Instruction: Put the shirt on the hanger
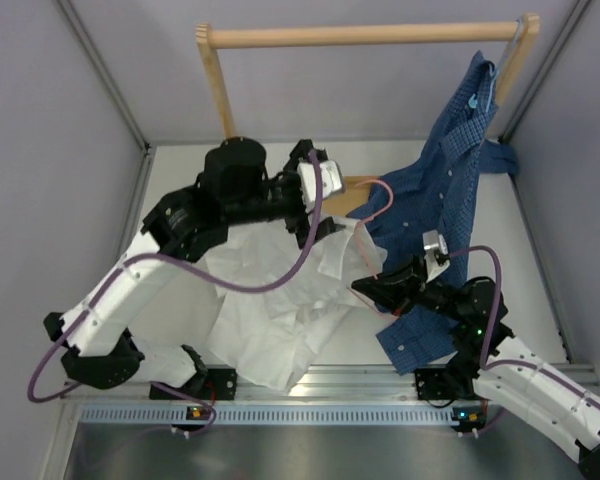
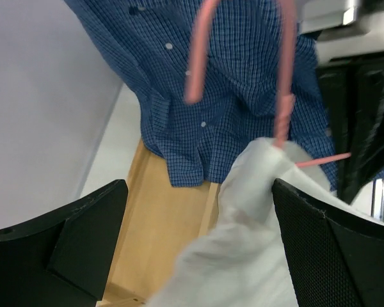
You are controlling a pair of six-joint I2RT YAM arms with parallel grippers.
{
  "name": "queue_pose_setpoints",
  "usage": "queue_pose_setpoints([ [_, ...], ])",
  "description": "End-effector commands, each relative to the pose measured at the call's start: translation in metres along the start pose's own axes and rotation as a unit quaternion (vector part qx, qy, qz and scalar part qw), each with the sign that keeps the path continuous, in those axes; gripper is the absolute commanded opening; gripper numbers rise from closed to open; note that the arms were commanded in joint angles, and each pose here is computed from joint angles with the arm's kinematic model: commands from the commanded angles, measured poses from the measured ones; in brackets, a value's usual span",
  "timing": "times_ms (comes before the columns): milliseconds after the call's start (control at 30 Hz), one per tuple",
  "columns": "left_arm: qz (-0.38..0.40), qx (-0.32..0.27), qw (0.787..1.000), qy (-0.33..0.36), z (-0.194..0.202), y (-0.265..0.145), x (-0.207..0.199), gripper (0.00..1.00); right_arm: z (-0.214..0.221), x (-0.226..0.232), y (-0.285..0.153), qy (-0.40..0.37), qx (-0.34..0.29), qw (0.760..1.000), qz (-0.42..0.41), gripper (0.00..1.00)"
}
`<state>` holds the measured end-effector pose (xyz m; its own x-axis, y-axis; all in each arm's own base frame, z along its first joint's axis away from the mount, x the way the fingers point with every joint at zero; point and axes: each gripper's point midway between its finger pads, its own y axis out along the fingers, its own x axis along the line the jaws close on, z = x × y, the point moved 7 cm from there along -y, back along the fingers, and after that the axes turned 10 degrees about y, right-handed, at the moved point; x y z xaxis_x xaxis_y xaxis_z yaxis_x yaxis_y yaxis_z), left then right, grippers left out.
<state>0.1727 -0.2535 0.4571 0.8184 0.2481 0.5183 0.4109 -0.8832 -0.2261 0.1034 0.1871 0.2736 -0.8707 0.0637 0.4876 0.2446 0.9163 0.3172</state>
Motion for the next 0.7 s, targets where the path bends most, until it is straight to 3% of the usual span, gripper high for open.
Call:
queue_pose_setpoints([
  [0,0.114,-0.068,0.991,0.023,-0.001,-0.020,0.024,0.98,-0.001,0.015,-0.006,-0.038,-0.003,0.998,-0.044,0.00],
  [300,0.238,-0.081,0.967,-0.026,0.012,-0.007,0.009,0.98,0.001,0.018,-0.014,-0.057,0.022,0.998,-0.034,0.00],
  [500,0.255,-0.103,0.961,-0.026,0.007,-0.017,0.002,0.95,-0.003,0.018,-0.010,-0.060,0.022,0.997,-0.032,0.00],
  [533,0.247,-0.094,0.964,-0.022,0.009,-0.018,0.003,0.91,-0.004,0.018,-0.010,-0.061,0.021,0.997,-0.034,0.00],
  [633,0.223,-0.063,0.972,-0.022,0.014,-0.023,0.005,0.57,-0.005,0.019,-0.011,-0.064,0.015,0.997,-0.033,0.00],
  [667,0.224,-0.050,0.973,-0.027,0.017,-0.025,0.004,0.57,-0.006,0.019,-0.011,-0.065,0.013,0.997,-0.031,0.00],
])
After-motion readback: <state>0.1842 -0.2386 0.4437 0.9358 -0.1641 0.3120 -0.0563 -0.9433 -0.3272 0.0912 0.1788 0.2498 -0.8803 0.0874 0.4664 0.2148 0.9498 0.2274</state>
